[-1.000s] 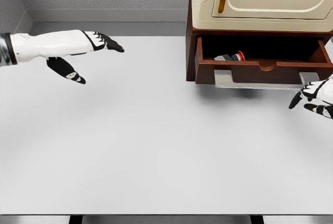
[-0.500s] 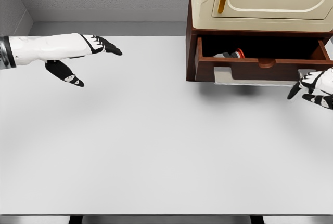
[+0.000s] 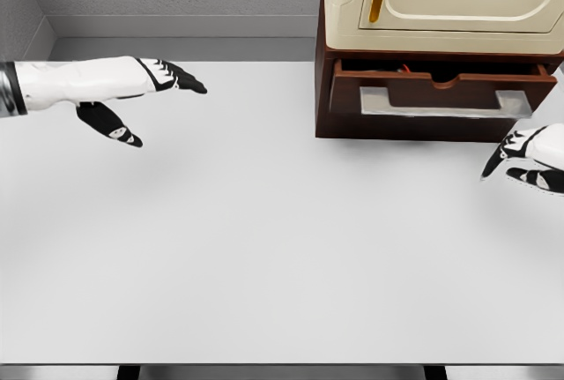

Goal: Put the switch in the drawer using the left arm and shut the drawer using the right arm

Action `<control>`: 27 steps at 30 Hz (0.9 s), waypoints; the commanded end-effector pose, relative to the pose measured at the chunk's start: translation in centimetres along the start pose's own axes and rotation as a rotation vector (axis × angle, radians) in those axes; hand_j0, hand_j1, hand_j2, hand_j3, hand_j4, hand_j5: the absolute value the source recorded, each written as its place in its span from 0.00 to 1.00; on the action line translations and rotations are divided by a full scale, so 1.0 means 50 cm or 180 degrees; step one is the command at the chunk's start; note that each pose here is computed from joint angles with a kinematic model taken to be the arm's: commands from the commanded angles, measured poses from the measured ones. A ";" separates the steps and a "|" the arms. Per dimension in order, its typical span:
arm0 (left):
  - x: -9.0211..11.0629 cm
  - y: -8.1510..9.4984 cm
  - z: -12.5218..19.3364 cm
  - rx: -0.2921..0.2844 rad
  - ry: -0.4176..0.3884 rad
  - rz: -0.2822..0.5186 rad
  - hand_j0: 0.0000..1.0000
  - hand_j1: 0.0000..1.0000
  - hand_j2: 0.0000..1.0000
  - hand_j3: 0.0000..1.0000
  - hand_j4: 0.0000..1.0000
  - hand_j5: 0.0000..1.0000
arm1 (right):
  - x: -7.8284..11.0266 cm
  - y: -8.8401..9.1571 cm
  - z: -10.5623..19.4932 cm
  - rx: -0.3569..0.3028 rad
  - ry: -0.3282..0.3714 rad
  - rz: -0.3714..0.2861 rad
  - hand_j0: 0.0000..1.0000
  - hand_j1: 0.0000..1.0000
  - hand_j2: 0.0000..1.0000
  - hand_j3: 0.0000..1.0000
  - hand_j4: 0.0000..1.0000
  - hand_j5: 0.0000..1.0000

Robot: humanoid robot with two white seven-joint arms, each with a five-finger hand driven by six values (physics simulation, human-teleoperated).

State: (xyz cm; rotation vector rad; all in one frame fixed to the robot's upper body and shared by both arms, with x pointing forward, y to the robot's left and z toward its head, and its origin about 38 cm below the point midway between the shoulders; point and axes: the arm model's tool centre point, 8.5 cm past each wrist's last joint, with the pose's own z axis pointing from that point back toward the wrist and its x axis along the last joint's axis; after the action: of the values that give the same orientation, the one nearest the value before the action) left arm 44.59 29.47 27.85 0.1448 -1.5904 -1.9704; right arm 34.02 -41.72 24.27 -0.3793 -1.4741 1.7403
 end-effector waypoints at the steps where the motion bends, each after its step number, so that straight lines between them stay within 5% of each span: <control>1: 0.000 0.001 0.001 0.0016 -0.0001 0.0020 1.00 1.00 1.00 1.00 1.00 1.00 | -0.014 0.021 -0.001 0.0088 0.0053 -0.0053 0.53 0.53 0.53 0.53 0.53 0.53; 14: 0.000 0.002 0.001 0.0021 0.0000 0.0018 1.00 1.00 1.00 1.00 1.00 1.00 | -0.008 -0.017 -0.050 0.0040 -0.0099 0.0055 0.54 0.54 0.54 0.54 0.54 0.54; 27: -0.006 0.003 0.007 0.0027 0.0035 0.0029 1.00 1.00 1.00 1.00 1.00 1.00 | -0.052 -0.020 -0.087 0.0047 -0.0012 -0.0052 0.54 0.54 0.54 0.54 0.54 0.54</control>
State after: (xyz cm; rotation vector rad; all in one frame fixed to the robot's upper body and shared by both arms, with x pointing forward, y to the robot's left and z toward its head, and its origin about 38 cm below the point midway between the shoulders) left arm 44.72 29.84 27.88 0.1533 -1.5857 -1.9619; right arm 39.06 -40.45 24.32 -0.3719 -1.4864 1.7466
